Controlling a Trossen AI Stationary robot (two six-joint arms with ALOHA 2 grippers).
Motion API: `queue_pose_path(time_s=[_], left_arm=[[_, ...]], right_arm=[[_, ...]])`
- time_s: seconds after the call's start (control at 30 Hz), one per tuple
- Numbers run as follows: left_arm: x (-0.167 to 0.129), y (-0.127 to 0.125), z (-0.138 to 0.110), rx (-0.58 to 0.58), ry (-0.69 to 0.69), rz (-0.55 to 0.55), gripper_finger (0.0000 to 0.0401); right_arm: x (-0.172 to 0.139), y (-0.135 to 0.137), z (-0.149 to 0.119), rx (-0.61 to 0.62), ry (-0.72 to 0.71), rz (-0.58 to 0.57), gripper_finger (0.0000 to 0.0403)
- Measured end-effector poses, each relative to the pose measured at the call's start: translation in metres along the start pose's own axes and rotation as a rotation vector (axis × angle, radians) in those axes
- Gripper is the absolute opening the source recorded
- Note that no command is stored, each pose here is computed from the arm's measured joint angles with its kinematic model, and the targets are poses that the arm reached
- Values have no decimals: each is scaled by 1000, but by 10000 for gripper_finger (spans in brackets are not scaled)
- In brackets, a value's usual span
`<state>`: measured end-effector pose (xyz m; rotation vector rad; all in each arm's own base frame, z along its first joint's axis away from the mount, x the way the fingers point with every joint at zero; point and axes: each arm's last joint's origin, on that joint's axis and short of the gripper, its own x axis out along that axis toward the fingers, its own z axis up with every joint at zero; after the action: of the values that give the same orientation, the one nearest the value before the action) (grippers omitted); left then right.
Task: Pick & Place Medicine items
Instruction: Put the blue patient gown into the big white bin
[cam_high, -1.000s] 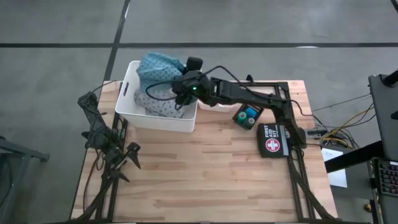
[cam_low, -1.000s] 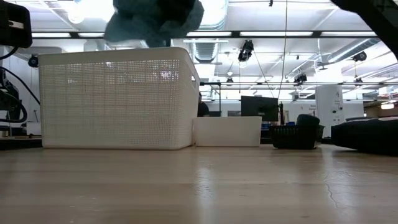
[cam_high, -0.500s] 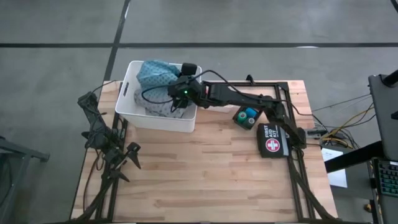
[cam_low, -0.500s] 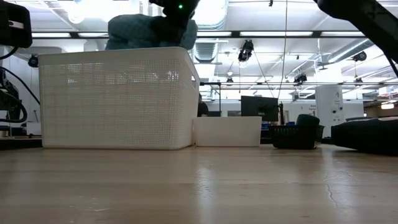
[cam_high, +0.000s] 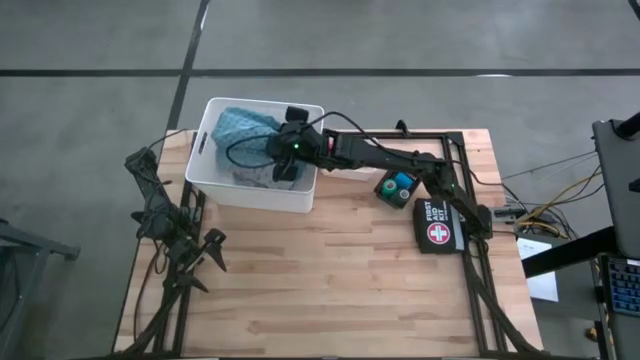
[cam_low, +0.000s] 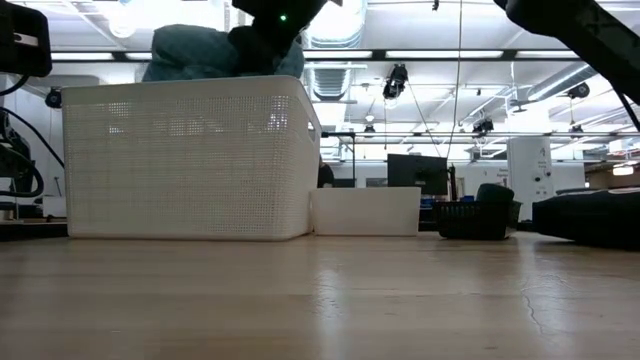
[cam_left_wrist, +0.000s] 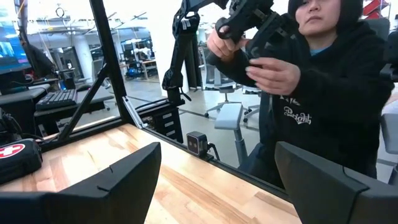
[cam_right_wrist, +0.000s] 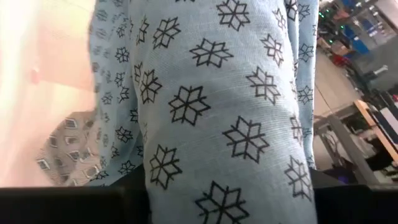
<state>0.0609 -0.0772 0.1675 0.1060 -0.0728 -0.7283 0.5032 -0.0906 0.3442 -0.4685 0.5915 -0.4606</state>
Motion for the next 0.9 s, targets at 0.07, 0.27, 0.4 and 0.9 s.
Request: queue_pose_path(time_s=[0.07, 0.27, 0.4, 0.9], left_arm=[[0, 0, 0, 0, 0, 0, 320], [0, 0, 0, 0, 0, 1, 320], [0, 0, 0, 0, 0, 0, 320], [0, 0, 0, 0, 0, 0, 319]], right_arm=[[0, -1, 0, -2, 0, 2, 141], [11, -9, -15, 70, 28, 98, 141], [18, -16, -25, 168, 39, 196, 141], [38, -3, -60, 352, 188, 221, 141]])
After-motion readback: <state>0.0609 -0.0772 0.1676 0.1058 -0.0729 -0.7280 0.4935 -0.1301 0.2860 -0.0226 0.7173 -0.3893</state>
